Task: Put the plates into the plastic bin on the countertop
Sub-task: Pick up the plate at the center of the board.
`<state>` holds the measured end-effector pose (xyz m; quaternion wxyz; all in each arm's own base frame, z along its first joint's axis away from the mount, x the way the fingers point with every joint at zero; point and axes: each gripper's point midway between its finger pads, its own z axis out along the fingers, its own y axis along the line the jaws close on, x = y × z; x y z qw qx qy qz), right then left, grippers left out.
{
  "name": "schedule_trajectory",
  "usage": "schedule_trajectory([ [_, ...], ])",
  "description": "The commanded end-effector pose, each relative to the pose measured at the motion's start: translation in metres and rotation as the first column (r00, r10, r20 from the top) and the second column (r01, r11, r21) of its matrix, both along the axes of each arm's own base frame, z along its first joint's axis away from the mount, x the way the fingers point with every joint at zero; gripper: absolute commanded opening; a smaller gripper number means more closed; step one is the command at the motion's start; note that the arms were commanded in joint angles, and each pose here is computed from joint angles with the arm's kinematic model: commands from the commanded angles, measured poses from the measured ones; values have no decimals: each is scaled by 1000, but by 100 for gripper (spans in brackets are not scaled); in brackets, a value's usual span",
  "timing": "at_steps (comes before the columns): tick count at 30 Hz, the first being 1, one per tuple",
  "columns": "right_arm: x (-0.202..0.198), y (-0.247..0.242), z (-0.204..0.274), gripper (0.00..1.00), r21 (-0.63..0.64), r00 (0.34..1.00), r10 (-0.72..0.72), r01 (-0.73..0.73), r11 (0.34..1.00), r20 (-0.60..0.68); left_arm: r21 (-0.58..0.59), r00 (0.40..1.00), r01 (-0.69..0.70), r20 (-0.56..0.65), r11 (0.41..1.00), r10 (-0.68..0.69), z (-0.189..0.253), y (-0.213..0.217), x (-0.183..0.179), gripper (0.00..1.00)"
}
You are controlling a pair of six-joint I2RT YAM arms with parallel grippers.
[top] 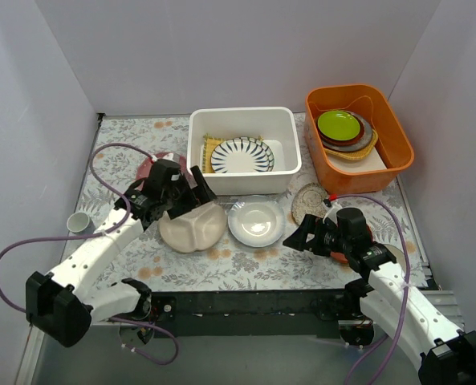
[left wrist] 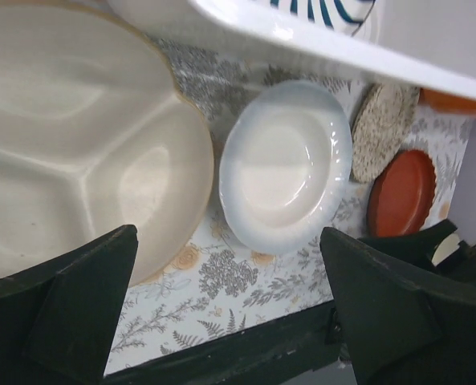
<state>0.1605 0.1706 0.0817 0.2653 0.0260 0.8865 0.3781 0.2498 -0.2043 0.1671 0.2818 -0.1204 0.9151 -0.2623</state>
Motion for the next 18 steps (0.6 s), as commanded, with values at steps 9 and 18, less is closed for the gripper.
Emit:
schedule_trajectory([
  [9,6,7,23,98,35,997,26,-29,999,71,-26,990,-144,3,989,144,8,89,45,98],
  [18,8,4,28,98,8,996,27,-27,1000,84,-164,950,-308,-105,937,294,-17,148,73,98],
])
